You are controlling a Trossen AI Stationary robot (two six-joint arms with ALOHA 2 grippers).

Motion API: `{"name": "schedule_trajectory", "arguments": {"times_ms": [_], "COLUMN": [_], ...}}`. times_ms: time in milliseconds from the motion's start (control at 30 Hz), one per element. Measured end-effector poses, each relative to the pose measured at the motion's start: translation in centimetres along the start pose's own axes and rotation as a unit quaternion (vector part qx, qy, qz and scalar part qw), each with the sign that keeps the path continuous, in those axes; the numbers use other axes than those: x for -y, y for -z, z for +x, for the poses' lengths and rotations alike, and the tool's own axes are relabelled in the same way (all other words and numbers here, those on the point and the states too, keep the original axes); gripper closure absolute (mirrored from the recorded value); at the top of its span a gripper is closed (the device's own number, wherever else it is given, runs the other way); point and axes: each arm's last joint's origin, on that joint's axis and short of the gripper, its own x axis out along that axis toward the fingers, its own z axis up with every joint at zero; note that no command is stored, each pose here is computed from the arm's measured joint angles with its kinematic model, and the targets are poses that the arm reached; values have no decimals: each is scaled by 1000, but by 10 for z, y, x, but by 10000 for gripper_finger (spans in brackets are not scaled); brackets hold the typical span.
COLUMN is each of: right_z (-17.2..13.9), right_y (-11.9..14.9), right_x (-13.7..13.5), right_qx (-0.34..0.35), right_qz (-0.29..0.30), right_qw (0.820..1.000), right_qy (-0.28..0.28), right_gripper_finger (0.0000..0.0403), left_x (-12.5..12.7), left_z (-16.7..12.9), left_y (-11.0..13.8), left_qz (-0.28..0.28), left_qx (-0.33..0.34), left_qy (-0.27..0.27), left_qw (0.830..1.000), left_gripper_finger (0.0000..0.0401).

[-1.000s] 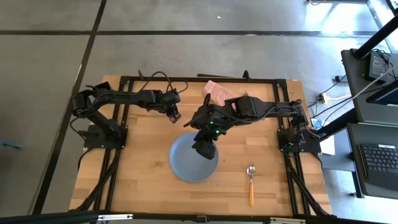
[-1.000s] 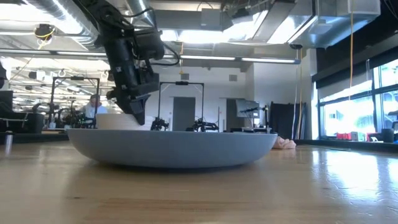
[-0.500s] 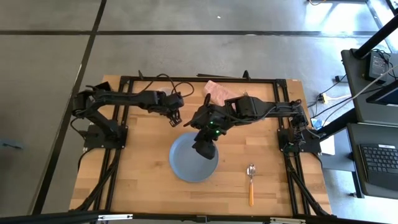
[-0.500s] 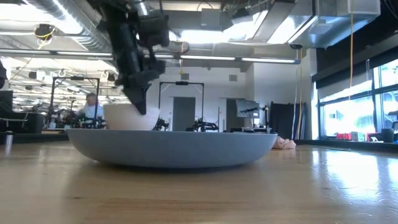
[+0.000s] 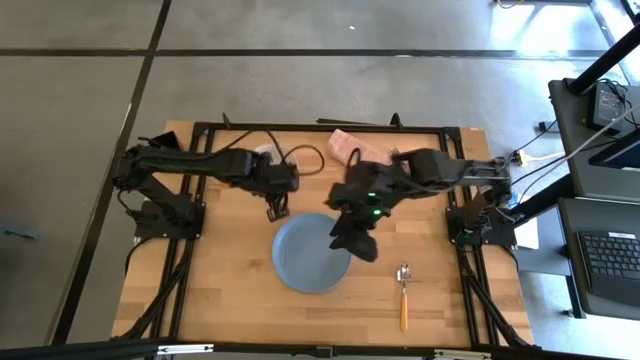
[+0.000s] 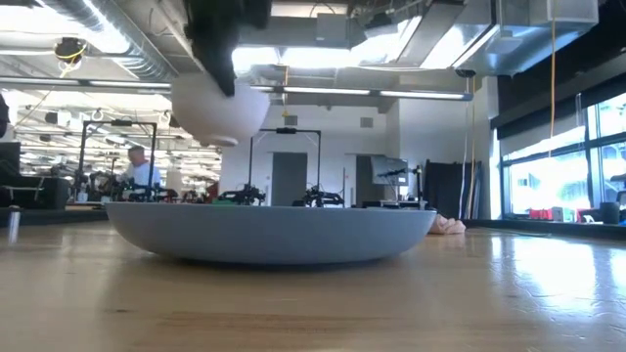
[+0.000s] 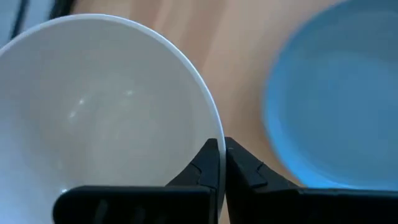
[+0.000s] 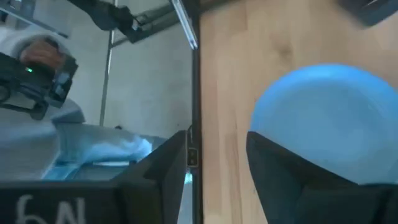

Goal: Set table place
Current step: Stack the white bowl on the blue plate

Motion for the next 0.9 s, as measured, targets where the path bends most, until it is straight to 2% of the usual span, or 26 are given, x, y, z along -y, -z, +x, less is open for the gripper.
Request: {"name": "schedule_trajectory", "arguments": {"times_ms": [100,233,333,400,567,900], "right_z": [-22,-42,-49,-49,-41,-39], "right_y": [9,26,40,48,56,57], "right_x": [-13,-20,-19,-20,-30,-33], "right_qx": [34,59,53,40,19,22], "right_qz": [-17,-12,17,30,13,6], "right_qw": [999,991,979,974,976,977], "right_qy": [25,118,198,223,218,212], "right_gripper_finger": [235,235,235,235,235,235], "left_x": [24,61,84,96,122,168], "left_z": [-12,-25,-35,-40,-39,11], "left_y": [5,20,27,30,32,20], "left_qz": [40,126,144,141,146,170], "left_qx": [6,19,49,73,99,101], "left_qy": [48,104,134,152,177,186], "left_qw": [998,986,979,975,968,962], "left_gripper_finger": [400,400,400,400,401,401]}}
